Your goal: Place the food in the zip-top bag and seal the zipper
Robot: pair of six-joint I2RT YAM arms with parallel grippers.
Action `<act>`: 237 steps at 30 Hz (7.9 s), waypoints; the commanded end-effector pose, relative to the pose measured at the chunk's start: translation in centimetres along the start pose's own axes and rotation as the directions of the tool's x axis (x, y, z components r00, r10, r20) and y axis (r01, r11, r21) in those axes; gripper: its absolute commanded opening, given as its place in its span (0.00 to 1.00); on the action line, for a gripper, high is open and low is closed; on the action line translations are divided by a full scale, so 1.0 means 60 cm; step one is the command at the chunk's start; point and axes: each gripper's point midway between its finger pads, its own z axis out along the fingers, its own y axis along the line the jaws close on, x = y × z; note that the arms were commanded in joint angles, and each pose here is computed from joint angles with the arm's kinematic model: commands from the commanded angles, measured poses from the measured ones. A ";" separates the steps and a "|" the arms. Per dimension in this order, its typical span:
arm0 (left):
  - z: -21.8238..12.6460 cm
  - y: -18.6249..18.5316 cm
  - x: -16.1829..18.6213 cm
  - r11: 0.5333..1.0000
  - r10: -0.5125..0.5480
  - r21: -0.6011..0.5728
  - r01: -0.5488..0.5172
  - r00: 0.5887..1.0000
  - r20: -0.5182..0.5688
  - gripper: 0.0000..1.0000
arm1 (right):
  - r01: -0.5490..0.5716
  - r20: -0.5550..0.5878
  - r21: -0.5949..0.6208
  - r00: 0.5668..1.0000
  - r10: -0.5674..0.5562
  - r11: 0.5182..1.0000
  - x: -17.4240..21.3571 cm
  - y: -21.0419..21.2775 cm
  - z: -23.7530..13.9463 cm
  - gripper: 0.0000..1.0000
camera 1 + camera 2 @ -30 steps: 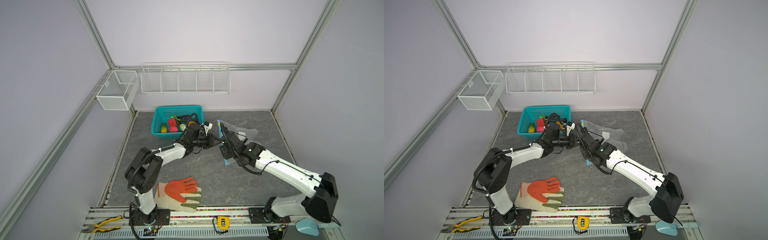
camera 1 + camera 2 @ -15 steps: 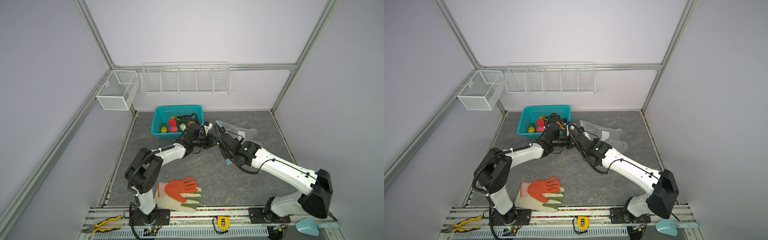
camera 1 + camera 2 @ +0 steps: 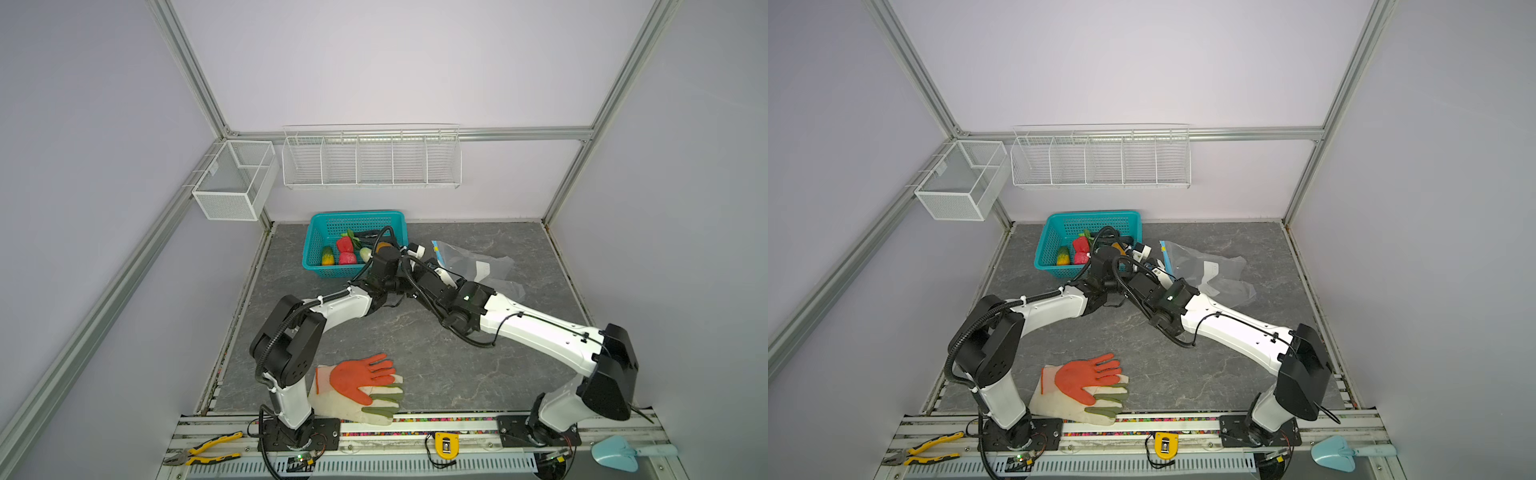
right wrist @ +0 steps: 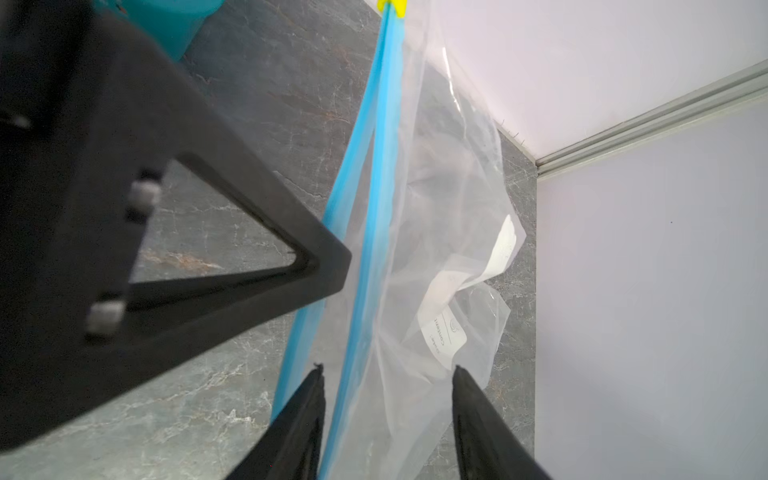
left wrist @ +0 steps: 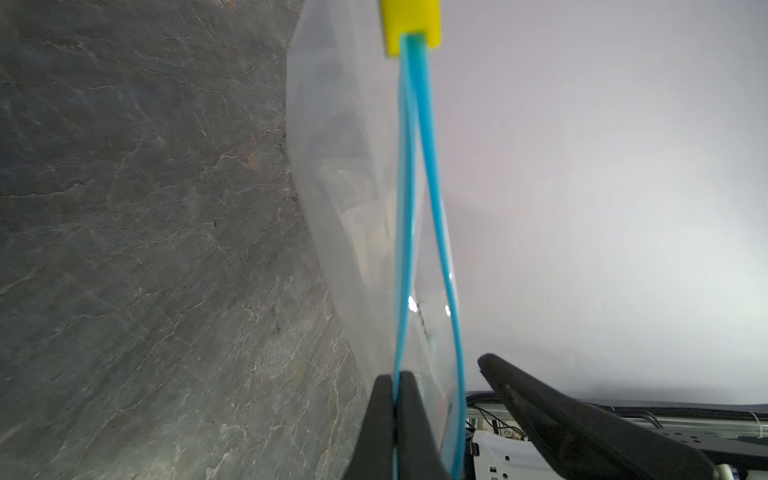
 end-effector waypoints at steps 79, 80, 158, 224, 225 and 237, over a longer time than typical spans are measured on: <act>-0.024 0.068 -0.010 0.991 -0.105 -0.075 0.111 0.992 0.076 0.00 | -0.092 -0.041 -0.012 0.995 0.091 0.996 -0.047 -0.061 0.037 0.06; -0.024 0.071 -0.011 0.990 -0.110 -0.078 0.116 0.991 0.077 0.00 | -0.093 -0.042 -0.016 0.995 0.092 0.996 -0.047 -0.060 0.037 0.06; -0.039 0.109 -0.042 0.967 -0.029 -0.253 0.041 0.998 0.053 0.00 | -0.131 -0.120 -0.146 0.986 0.114 0.981 -0.040 -0.021 0.051 0.06; -0.285 0.157 -0.224 0.724 0.066 -0.677 0.136 0.962 0.263 0.64 | -0.155 -0.128 -0.247 0.984 0.127 0.957 -0.051 0.026 0.051 0.06; -0.295 0.171 -0.230 0.703 0.053 -0.694 0.153 0.963 0.265 0.64 | -0.157 -0.127 -0.252 0.984 0.128 0.955 -0.053 0.028 0.051 0.06; -0.392 0.300 -0.294 0.481 -0.009 -0.833 0.271 0.952 0.305 0.70 | -0.165 -0.125 -0.272 0.983 0.135 0.948 -0.058 0.037 0.051 0.06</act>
